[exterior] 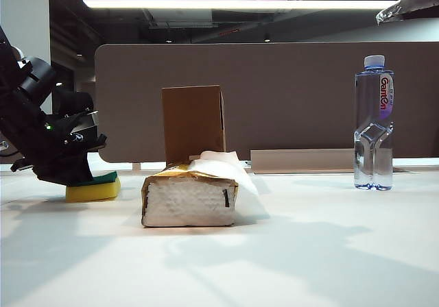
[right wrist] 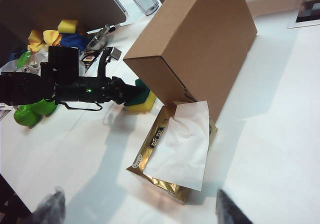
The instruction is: Move the sponge from left to right to wipe the table, avoiding obstacles on the table, and finally reaching the bottle of mineral water.
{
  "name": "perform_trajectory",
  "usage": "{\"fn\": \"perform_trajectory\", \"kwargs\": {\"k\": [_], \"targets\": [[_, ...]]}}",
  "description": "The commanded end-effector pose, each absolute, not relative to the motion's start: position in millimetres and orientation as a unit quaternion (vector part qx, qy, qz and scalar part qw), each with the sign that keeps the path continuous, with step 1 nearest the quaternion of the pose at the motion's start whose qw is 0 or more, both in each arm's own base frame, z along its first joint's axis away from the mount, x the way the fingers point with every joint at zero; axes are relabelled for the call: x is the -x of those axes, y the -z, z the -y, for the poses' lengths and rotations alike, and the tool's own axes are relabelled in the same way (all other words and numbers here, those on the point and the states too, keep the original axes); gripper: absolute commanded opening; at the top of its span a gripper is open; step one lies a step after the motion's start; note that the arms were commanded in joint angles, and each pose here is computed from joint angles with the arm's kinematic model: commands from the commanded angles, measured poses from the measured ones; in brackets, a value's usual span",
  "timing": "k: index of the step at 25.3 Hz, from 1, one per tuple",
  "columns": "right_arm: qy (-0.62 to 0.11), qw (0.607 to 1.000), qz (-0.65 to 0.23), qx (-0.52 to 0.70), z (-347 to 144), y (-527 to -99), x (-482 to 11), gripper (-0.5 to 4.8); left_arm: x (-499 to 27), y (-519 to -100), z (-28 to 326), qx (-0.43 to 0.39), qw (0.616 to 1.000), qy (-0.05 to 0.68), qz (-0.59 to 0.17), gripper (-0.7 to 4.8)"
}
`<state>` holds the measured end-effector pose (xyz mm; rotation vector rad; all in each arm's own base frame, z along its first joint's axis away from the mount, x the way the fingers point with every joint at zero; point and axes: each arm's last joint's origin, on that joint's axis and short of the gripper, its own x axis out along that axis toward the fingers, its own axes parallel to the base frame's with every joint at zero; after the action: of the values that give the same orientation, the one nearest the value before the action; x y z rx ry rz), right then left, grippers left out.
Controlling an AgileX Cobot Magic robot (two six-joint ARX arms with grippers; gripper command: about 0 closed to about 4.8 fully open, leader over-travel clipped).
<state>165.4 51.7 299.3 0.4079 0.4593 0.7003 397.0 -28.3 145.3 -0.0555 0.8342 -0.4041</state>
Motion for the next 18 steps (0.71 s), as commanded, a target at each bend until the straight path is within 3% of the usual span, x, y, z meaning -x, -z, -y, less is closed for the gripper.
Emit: {"fn": "perform_trajectory", "kwargs": {"k": [1, 18], "targets": [[-0.339, 0.895, -0.212, -0.196, -51.6, -302.6, -165.5, 3.86, -378.4, -126.6, 25.8, 0.034, 0.847, 0.194, -0.494, -0.06], [-0.338, 0.896, -0.212, -0.195, -51.6, -302.7, -165.5, 3.86, -364.5, -136.8, 25.9, 0.034, 0.820, 0.214, -0.530, -0.06]]}}
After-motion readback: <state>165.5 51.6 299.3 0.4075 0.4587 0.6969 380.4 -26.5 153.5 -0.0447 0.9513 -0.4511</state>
